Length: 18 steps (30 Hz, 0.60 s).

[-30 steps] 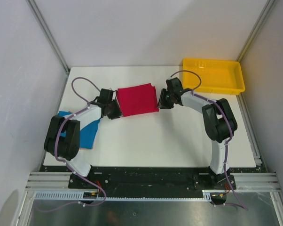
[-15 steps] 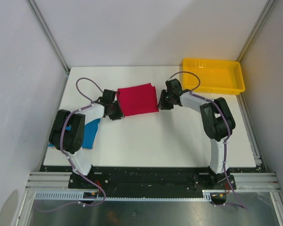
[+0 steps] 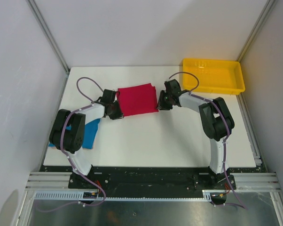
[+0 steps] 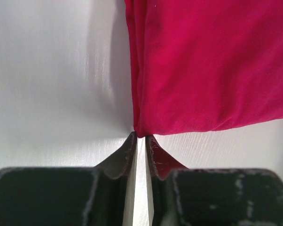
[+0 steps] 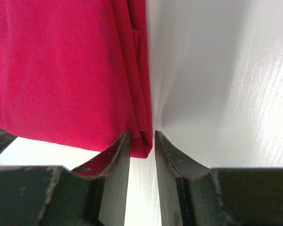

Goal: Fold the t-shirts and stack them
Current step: Fold the long partially folded tshirt into a neat square

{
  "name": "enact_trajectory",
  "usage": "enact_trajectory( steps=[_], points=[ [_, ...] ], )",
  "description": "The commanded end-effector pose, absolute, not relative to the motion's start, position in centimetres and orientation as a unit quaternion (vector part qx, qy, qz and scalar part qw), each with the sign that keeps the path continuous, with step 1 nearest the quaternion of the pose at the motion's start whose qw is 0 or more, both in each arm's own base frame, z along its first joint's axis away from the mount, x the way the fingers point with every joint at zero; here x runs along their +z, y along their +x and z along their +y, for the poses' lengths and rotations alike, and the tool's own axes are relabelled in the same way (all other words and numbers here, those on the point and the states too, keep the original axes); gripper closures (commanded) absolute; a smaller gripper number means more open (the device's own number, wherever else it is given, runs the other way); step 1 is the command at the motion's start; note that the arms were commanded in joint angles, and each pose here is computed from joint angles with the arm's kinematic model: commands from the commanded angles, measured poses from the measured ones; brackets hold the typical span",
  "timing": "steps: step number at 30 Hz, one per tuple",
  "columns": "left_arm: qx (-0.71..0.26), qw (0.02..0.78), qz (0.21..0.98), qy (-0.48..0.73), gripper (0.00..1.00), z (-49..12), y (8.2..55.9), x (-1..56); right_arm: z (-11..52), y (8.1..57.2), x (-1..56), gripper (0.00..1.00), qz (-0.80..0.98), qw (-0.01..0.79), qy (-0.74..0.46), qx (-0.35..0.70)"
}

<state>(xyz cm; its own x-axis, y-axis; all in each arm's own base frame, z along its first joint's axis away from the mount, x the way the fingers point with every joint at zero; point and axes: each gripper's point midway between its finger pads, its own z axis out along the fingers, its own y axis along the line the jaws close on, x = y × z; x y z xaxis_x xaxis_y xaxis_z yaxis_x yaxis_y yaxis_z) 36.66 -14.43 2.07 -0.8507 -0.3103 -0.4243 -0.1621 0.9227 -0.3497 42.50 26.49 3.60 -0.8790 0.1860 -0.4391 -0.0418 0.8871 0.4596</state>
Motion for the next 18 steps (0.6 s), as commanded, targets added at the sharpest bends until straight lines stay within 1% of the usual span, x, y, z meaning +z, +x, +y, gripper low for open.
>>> enact_trajectory(
  steps=[1, 5, 7, 13, 17, 18],
  points=[
    [-0.154, 0.288, 0.939, -0.107, 0.88, -14.75, 38.85, 4.24, 27.61, 43.00, 4.45, 0.68, 0.933, 0.257, 0.027, 0.251],
    [-0.153, 0.290, 0.939, -0.106, 0.97, -14.71, 38.93, 4.39, 27.70, 42.80, 4.32, 0.69, 0.934, 0.253, 0.029, 0.252],
    [-0.153, 0.290, 0.939, -0.107, 0.99, -14.67, 38.87, 4.34, 27.76, 42.81, 4.41, 0.70, 0.933, 0.252, 0.031, 0.254],
    [-0.144, 0.294, 0.938, -0.112, 1.00, -14.22, 38.51, 4.41, 28.21, 42.69, 4.77, 0.83, 0.931, 0.249, 0.036, 0.265],
    [-0.144, 0.293, 0.938, -0.113, 1.00, -14.13, 38.31, 4.37, 28.34, 42.64, 5.07, 0.96, 0.930, 0.249, 0.037, 0.269],
    [-0.143, 0.292, 0.939, -0.113, 1.00, -14.14, 38.25, 4.32, 28.35, 42.59, 5.08, 0.98, 0.930, 0.248, 0.038, 0.270]
  ],
)
